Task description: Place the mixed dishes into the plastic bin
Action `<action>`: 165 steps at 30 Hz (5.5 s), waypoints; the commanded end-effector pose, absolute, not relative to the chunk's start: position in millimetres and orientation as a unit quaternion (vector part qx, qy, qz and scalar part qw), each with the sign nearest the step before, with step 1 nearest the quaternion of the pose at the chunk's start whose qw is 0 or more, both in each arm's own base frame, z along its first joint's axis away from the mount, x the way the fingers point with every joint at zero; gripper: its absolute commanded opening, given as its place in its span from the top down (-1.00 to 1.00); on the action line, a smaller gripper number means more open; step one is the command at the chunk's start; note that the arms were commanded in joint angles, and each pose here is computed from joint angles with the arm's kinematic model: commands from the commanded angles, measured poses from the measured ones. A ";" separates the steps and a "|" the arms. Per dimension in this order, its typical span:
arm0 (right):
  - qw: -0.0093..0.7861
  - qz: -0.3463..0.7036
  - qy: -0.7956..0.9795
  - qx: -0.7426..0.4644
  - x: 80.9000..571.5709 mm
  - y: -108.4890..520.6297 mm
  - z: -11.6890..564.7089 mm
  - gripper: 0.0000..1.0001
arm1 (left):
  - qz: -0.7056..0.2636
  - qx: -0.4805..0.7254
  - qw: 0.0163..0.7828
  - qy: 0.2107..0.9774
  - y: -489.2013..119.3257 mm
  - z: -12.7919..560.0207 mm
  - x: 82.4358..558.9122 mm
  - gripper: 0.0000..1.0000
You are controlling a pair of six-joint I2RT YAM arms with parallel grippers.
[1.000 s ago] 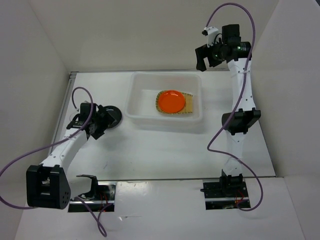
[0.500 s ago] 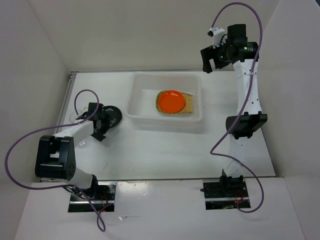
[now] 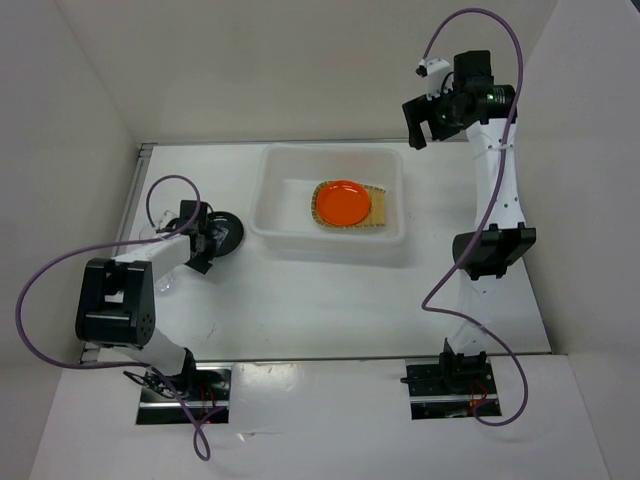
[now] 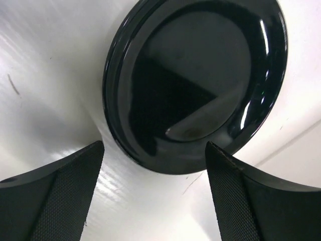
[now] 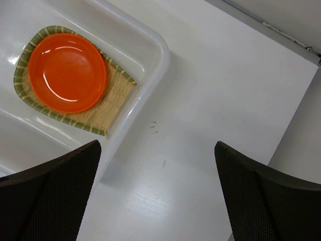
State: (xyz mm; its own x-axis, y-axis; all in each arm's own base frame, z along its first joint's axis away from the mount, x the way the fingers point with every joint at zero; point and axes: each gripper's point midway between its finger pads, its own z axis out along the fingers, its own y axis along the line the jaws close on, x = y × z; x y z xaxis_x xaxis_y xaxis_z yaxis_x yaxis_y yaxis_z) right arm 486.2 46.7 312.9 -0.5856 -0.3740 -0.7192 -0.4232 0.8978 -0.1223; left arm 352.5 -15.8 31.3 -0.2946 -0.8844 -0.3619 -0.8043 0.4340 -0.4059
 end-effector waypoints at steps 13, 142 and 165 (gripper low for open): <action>0.414 -0.003 0.886 -0.211 459.4 33.7 343.6 -0.97 | -0.060 -0.542 0.264 0.796 -11.4 9.3 365.8 -0.32; 0.384 0.020 0.886 -0.261 381.9 60.9 340.2 -0.97 | -0.350 -0.159 0.266 0.884 -292.6 170.2 508.8 -0.44; 0.322 0.139 0.883 -0.312 354.5 98.3 294.6 -0.97 | -0.098 -0.320 0.419 0.844 27.4 295.3 324.9 -0.65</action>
